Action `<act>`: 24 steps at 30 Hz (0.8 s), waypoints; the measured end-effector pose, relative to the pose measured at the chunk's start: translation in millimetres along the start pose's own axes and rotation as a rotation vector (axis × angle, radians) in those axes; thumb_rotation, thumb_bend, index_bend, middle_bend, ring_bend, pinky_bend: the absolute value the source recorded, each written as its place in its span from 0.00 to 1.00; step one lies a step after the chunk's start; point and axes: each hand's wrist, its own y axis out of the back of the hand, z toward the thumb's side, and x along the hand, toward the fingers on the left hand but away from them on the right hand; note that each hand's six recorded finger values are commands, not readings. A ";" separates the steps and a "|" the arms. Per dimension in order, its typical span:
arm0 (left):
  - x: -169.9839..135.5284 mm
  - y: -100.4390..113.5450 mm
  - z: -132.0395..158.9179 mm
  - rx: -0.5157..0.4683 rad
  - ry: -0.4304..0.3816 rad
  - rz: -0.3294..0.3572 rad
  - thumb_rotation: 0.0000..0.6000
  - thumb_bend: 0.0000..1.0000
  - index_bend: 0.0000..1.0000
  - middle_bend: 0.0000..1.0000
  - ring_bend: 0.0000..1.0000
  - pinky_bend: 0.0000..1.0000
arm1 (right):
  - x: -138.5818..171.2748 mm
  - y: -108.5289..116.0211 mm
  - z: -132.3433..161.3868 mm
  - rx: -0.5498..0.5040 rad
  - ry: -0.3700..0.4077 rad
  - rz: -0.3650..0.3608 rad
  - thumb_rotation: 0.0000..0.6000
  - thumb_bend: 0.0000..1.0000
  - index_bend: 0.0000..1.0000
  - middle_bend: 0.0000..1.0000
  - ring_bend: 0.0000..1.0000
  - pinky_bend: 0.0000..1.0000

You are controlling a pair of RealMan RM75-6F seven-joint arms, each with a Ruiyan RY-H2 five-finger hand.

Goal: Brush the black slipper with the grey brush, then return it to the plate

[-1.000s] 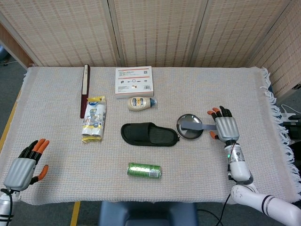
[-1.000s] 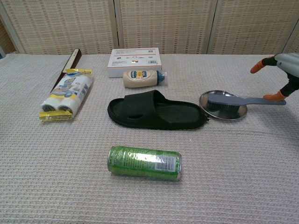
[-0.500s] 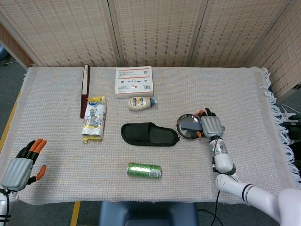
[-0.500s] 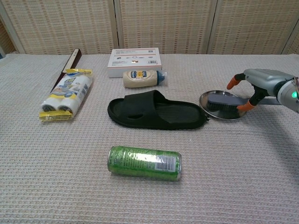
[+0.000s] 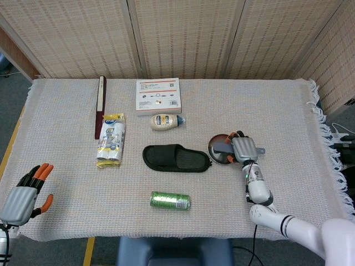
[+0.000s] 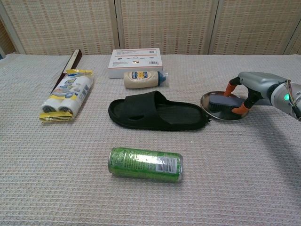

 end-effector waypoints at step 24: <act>-0.2 1.6 -0.1 -0.008 -0.004 0.002 1.00 0.46 0.00 0.00 0.00 0.17 | -1.5 0.1 14.2 0.028 0.020 -0.041 1.00 0.19 0.70 0.46 0.37 0.58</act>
